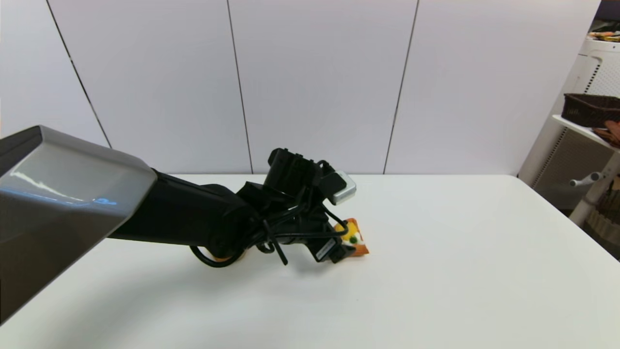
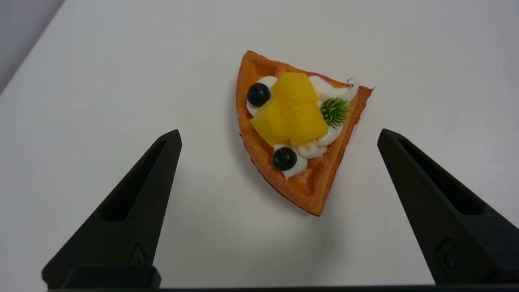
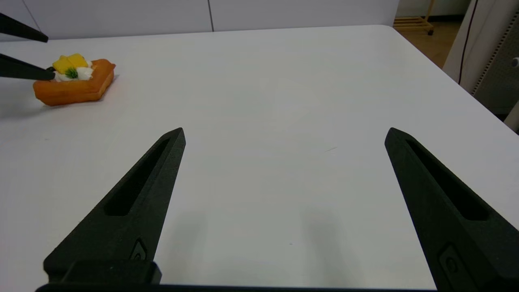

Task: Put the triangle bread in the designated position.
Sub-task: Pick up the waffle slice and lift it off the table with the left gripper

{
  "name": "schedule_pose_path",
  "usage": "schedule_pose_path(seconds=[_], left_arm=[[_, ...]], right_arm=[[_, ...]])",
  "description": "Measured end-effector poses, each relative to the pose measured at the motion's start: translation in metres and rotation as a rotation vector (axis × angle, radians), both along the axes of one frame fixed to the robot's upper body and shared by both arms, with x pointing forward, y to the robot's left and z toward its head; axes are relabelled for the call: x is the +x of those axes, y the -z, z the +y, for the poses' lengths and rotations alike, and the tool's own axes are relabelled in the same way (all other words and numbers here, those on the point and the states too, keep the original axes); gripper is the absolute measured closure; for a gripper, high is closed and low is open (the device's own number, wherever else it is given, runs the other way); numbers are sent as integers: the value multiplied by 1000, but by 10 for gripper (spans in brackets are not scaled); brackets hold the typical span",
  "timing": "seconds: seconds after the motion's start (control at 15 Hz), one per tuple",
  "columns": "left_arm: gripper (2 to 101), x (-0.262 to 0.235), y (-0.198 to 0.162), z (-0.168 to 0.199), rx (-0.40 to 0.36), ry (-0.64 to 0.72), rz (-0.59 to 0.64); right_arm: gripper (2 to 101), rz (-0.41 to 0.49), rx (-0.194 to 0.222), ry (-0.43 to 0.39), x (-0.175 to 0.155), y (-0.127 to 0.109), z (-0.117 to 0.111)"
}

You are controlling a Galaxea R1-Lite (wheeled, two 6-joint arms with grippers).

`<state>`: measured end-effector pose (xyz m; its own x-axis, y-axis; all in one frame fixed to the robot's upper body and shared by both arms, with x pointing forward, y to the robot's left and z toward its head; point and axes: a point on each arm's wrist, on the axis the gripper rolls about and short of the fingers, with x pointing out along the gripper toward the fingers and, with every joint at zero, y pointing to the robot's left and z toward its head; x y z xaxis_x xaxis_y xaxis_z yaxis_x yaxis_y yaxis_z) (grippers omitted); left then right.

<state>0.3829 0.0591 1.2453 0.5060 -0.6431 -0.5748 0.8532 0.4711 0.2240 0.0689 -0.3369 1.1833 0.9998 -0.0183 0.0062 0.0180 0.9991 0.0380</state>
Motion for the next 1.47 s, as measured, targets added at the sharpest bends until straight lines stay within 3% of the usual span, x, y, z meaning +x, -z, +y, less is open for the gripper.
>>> schedule_pose_path(seconds=[1.2, 1.33, 1.47], left_arm=[[53, 18, 37, -20, 48, -1, 68], [257, 19, 38, -25, 43, 5, 64], [399, 21, 37, -30, 34, 9, 54]], right_arm=[[50, -1, 0, -1, 0, 0, 0], [50, 0, 0, 0, 0, 0, 0], [50, 0, 0, -1, 0, 0, 0]])
